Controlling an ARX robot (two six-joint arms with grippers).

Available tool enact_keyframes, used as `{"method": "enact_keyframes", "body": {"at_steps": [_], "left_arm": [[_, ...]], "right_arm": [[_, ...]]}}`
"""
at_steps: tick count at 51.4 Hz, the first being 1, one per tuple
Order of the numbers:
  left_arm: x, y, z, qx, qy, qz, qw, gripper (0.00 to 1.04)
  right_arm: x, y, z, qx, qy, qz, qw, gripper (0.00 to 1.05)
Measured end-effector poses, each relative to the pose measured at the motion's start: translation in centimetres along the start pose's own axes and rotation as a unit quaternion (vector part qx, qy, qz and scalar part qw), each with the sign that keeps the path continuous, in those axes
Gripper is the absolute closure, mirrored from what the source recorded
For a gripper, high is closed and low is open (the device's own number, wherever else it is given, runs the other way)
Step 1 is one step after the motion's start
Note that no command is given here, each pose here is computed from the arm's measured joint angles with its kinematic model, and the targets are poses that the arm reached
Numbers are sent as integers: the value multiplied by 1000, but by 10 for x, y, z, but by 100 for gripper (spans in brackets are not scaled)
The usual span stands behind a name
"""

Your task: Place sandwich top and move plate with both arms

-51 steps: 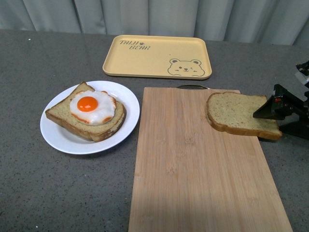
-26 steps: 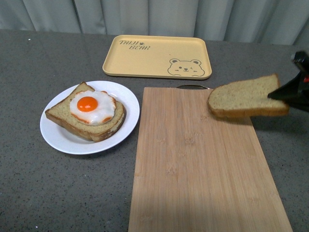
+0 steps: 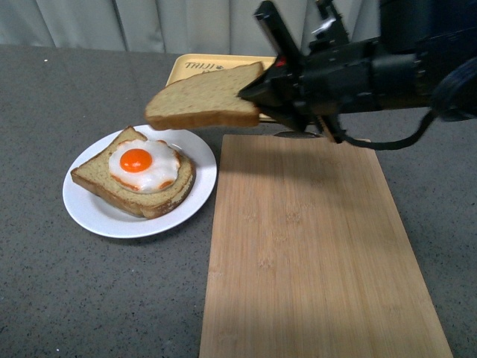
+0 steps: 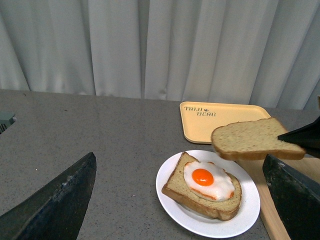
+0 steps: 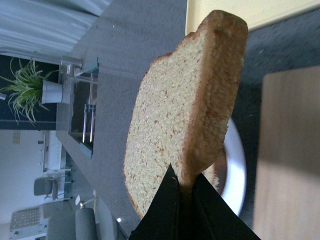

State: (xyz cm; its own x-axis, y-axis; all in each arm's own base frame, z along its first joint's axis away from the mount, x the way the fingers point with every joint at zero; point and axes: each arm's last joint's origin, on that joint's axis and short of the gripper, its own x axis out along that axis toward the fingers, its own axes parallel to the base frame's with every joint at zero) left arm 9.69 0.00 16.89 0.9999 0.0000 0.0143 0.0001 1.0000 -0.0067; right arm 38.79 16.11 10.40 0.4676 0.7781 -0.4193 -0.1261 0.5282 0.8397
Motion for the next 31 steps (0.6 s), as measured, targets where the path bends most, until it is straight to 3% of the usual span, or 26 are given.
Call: {"method": "enact_keyframes", "body": {"at_steps": [5, 13, 31], "left_arm": [[0, 0, 0, 0, 0, 0, 1000, 7], [0, 0, 0, 0, 0, 0, 1000, 7], [0, 0, 0, 0, 0, 0, 1000, 7]], "right_arm": [[38, 10, -20, 12, 34, 8, 999, 103], [71, 21, -29, 12, 60, -4, 998, 103], [90, 28, -42, 23, 78, -31, 996, 103]]}}
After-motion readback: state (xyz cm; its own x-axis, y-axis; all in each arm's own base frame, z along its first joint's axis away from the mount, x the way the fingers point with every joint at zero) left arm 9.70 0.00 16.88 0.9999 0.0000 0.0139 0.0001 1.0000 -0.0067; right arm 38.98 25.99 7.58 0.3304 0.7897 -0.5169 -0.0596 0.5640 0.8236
